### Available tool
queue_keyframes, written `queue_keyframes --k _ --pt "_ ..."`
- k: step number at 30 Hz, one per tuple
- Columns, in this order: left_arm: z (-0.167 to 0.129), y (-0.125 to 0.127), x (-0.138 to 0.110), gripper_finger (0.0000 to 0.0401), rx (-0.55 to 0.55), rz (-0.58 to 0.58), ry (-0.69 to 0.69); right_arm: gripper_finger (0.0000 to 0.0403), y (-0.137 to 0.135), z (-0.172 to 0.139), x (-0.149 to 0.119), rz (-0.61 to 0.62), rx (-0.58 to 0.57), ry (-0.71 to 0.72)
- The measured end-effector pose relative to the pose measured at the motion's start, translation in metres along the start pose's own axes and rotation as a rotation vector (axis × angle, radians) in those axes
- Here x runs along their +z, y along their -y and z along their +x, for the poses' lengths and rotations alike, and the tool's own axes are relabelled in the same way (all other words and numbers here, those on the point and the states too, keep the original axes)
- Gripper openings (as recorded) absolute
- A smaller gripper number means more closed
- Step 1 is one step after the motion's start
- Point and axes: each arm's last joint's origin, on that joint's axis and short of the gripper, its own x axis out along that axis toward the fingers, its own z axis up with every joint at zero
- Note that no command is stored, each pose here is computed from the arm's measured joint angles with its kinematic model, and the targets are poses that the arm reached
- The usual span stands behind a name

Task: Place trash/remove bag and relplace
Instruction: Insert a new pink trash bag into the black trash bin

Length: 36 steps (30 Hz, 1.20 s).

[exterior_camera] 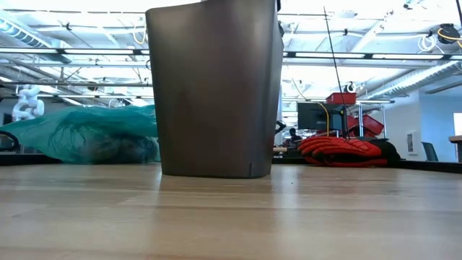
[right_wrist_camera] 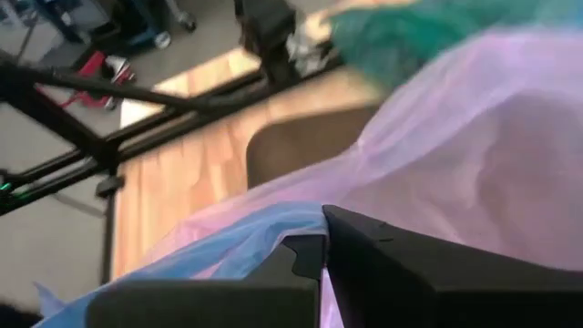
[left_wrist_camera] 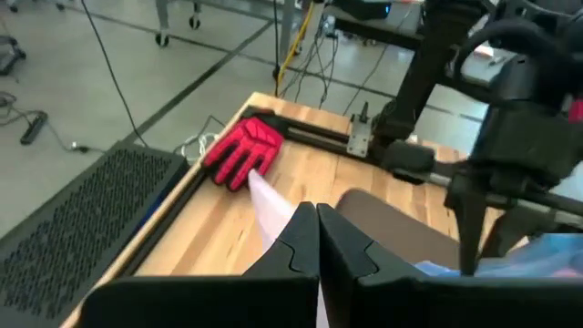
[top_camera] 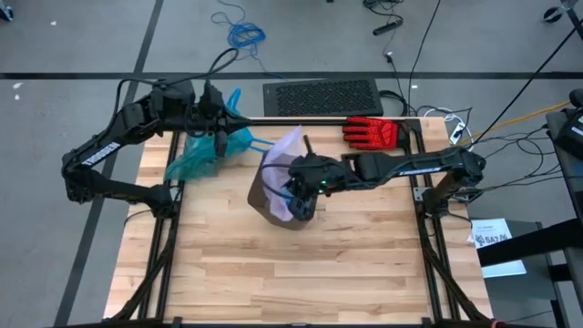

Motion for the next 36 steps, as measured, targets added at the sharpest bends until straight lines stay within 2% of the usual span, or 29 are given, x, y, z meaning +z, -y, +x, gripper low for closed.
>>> queue_keyframes --k 7,10,14,20,24,29,33,36 --pt "-0.004 -0.005 0.0 0.0 0.02 -0.019 0.001 0.0001 0.006 0.021 -0.013 0.122 0.062 -0.175" --pt "-0.007 -0.006 0.0 0.0 0.03 -0.021 0.009 0.0014 0.004 0.022 -0.016 0.155 0.093 -0.209" --pt "-0.014 -0.01 -0.002 0.0 0.054 -0.027 0.003 0.0061 -0.002 0.013 -0.014 0.181 0.118 -0.198" --pt "-0.028 -0.01 -0.007 0.0 0.06 -0.011 -0.025 0.0162 -0.006 -0.014 -0.001 0.205 0.184 -0.11" --pt "-0.031 -0.009 -0.008 0.0 0.061 -0.002 -0.032 0.0213 -0.001 -0.033 0.004 0.199 0.174 -0.088" --pt "-0.038 -0.008 -0.01 0.0 0.067 -0.005 -0.033 0.0243 0.01 -0.037 0.0 0.178 0.107 -0.16" --pt "-0.047 -0.007 -0.011 0.0 0.075 -0.004 -0.015 0.0247 0.015 -0.037 -0.004 0.147 0.076 -0.204" --pt "-0.053 -0.007 -0.011 0.0 0.087 -0.005 -0.003 0.0247 0.015 -0.041 -0.002 0.129 0.093 -0.187"
